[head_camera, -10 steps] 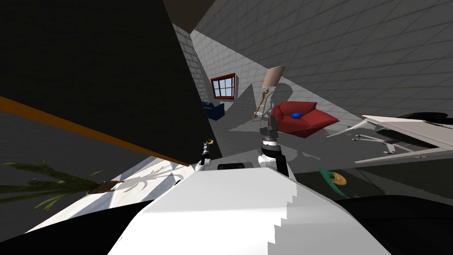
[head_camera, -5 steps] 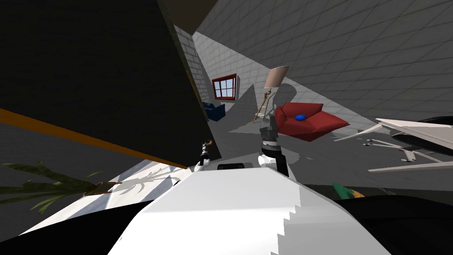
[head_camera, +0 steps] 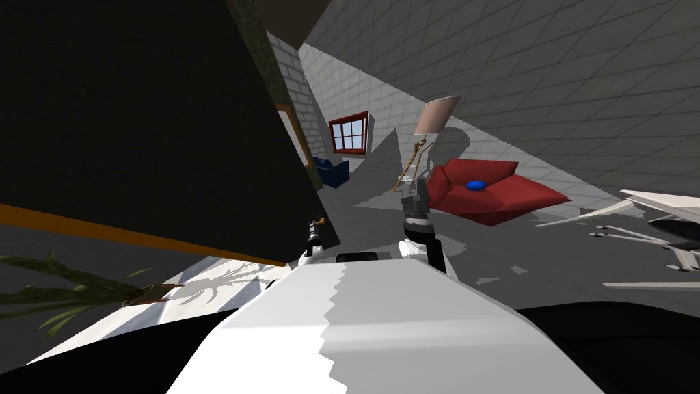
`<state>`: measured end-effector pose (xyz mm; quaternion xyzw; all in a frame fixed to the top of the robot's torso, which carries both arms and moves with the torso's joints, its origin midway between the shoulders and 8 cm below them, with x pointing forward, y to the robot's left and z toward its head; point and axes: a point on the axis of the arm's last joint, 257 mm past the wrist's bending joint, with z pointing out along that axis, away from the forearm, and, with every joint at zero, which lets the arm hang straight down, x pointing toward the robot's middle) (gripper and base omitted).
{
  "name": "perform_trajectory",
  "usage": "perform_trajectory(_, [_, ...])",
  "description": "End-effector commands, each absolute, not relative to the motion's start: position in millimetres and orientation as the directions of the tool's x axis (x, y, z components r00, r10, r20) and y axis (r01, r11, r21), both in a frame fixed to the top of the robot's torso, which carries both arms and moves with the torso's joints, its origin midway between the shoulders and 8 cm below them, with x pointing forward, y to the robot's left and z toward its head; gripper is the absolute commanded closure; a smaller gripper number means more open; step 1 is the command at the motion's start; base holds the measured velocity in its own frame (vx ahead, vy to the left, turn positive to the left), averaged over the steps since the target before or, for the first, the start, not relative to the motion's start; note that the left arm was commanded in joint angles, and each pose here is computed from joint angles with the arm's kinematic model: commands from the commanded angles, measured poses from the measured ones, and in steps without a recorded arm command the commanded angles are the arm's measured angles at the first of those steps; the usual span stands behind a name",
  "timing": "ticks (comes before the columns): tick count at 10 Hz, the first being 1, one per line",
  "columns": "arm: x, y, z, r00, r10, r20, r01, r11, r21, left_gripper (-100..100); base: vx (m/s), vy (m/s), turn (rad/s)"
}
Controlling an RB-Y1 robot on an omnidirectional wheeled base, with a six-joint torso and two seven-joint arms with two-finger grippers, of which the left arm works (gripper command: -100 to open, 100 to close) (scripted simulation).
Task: Push the door open
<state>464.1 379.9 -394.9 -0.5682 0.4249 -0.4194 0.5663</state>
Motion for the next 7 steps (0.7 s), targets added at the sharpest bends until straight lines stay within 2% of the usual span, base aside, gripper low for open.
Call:
perform_trajectory(1, [464, 385, -391, 0.302, -0.953, -0.001, -0.001, 0.001, -1.0, 100, 0.188, -0.073, 0.053])
perform_trajectory(3, [461, 394, -391, 0.324, -0.946, 0.0, 0.0, 0.0, -1.0, 100, 0.193, -0.065, 0.048])
perform_trajectory(5, [454, 411, -392, 0.356, -0.934, -0.007, -0.005, 0.005, -1.0, 100, 0.122, -0.014, 0.055])
perform_trajectory(7, [450, 421, -392, 0.38, -0.925, -0.005, -0.004, 0.004, -1.0, 100, 0.211, -0.028, 0.05])
